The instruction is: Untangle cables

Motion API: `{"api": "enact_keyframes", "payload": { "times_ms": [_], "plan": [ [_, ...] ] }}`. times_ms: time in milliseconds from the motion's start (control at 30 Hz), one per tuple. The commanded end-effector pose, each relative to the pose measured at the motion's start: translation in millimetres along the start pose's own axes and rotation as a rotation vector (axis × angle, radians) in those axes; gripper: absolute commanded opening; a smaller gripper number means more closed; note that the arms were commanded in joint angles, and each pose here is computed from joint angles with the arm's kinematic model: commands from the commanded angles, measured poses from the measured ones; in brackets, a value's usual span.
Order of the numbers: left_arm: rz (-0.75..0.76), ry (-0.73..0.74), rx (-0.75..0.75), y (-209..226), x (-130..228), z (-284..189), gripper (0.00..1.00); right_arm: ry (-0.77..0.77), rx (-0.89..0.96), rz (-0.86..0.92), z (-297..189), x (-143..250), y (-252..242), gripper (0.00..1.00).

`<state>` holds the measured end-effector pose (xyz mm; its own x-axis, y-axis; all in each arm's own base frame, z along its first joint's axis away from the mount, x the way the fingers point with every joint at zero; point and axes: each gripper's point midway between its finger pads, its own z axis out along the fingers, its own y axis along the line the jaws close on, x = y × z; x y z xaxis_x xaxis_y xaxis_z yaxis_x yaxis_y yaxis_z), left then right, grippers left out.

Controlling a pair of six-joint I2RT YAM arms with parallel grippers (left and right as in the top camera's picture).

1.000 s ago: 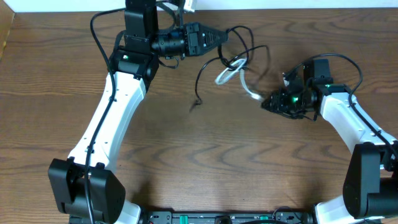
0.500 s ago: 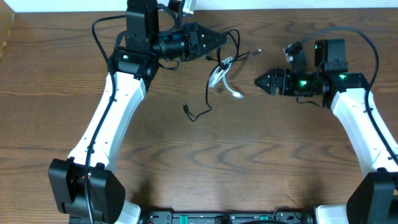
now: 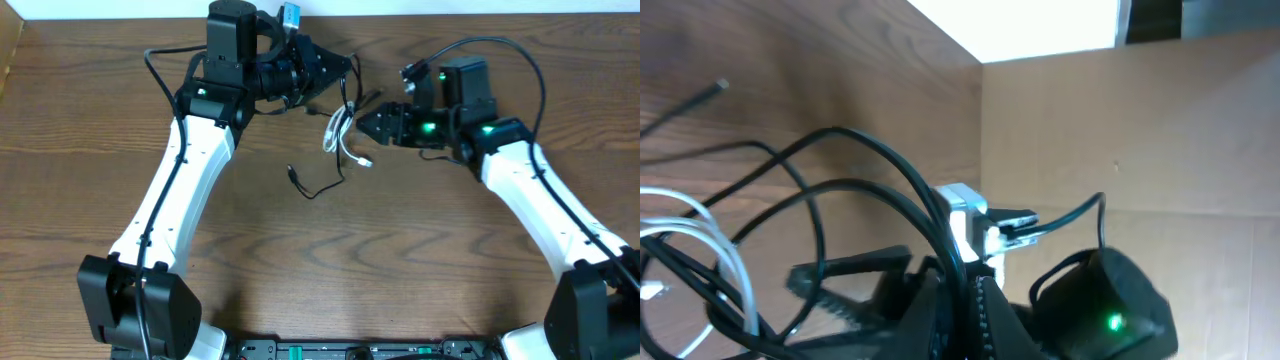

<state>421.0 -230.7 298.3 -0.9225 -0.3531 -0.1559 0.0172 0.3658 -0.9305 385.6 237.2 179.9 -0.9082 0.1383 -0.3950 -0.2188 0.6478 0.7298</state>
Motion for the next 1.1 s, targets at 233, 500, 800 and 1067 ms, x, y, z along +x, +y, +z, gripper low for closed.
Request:
{"api": "enact_keyframes", "payload": {
  "times_ms": [233,500,800,1067],
  "plan": [
    [-0.007,-0.042,0.011,-13.8,-7.1,-9.5,0.08,-0.015,0.025,0.153,44.3,2.5,-3.0,0.57],
    [-0.024,-0.034,-0.002,-10.2,-4.7,-9.3,0.07,-0.071,-0.007,0.158,59.5,-12.3,-4.9,0.55],
    [-0.106,-0.034,0.000,-10.2,-4.7,-9.4,0.08,-0.106,-0.036,0.128,74.2,-21.8,-9.3,0.42],
    [-0.104,-0.086,-0.027,-4.5,-14.5,-11.5,0.07,0.009,-0.141,0.017,60.9,-9.3,-7.5,0.43]
  ]
}}
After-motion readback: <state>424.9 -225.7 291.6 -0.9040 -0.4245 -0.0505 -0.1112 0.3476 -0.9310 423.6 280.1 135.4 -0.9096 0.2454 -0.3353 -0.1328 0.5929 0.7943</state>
